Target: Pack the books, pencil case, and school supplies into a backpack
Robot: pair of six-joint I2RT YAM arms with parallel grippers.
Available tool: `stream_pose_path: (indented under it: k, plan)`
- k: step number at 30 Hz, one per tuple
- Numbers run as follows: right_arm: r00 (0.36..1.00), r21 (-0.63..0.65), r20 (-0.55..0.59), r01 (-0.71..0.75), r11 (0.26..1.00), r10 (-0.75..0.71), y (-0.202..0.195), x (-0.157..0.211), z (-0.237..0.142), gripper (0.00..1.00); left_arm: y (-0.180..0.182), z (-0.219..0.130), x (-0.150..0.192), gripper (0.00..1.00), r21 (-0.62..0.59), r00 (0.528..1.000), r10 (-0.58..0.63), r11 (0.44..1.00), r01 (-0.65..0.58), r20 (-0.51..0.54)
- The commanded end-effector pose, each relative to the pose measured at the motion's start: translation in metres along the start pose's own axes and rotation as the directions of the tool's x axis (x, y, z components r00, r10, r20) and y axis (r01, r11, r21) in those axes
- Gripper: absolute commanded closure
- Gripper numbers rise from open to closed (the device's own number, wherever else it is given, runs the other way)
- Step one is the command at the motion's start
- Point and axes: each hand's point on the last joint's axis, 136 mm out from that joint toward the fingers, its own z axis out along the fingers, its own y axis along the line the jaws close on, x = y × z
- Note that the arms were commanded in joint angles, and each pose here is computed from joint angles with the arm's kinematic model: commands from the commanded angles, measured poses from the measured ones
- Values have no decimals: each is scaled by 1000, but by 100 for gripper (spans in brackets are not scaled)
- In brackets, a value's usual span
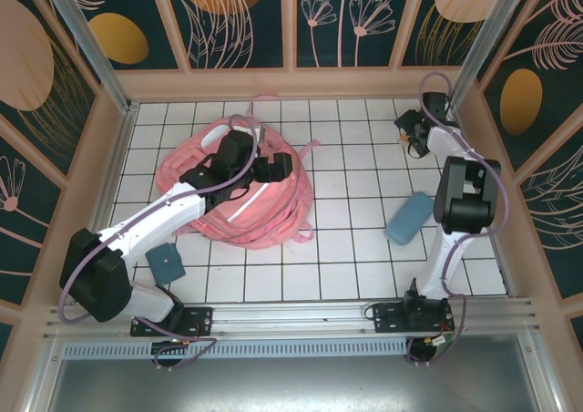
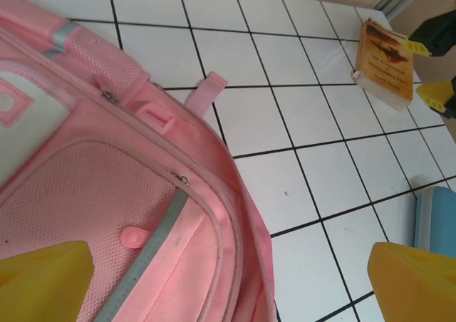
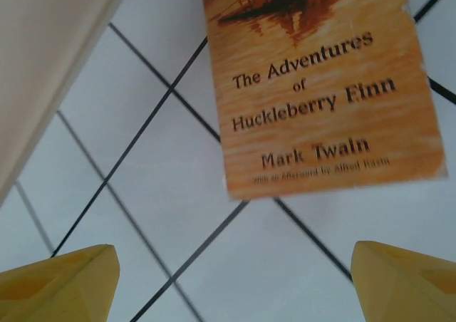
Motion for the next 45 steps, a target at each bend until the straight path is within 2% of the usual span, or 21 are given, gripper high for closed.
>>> stream_pose_path:
  k: [1,7,13,18,26,33,40,43,45]
  plan:
    - [998,52,-15,54,997,-53,-2,-12,11,15,-3,3,-14,2,3,999,-39,999,39,37]
    - [994,33,-60,91,995,-89,8,-19,43,16,2,11,-7,1,-16,998,-59,998,59,17]
    - [993,69,-83,94,993,-88,2,-23,66,16,6,16,-3,1,-33,997,-75,997,75,8]
    - [984,69,-155,102,992,-90,-6,-2,77,16,6,21,0,1,-33,996,-87,996,87,-2]
    - [931,-21,-330,157,987,-155,-3,77,58,16,3,28,-2,2,-25,995,-98,995,98,-11]
    - [857,-131,-419,269,954,-299,13,176,3,16,-2,35,-2,1,-6,995,-101,995,101,-27]
    - [835,-129,-471,254,959,-285,-12,278,-58,20,2,43,0,2,-27,988,-151,988,150,-27]
    - [815,-118,-495,280,953,-300,-22,303,-75,23,0,46,0,1,-20,987,-160,987,159,-30]
    - [808,-150,-493,286,947,-322,-16,306,-87,25,-2,48,0,2,-8,986,-162,987,161,-35]
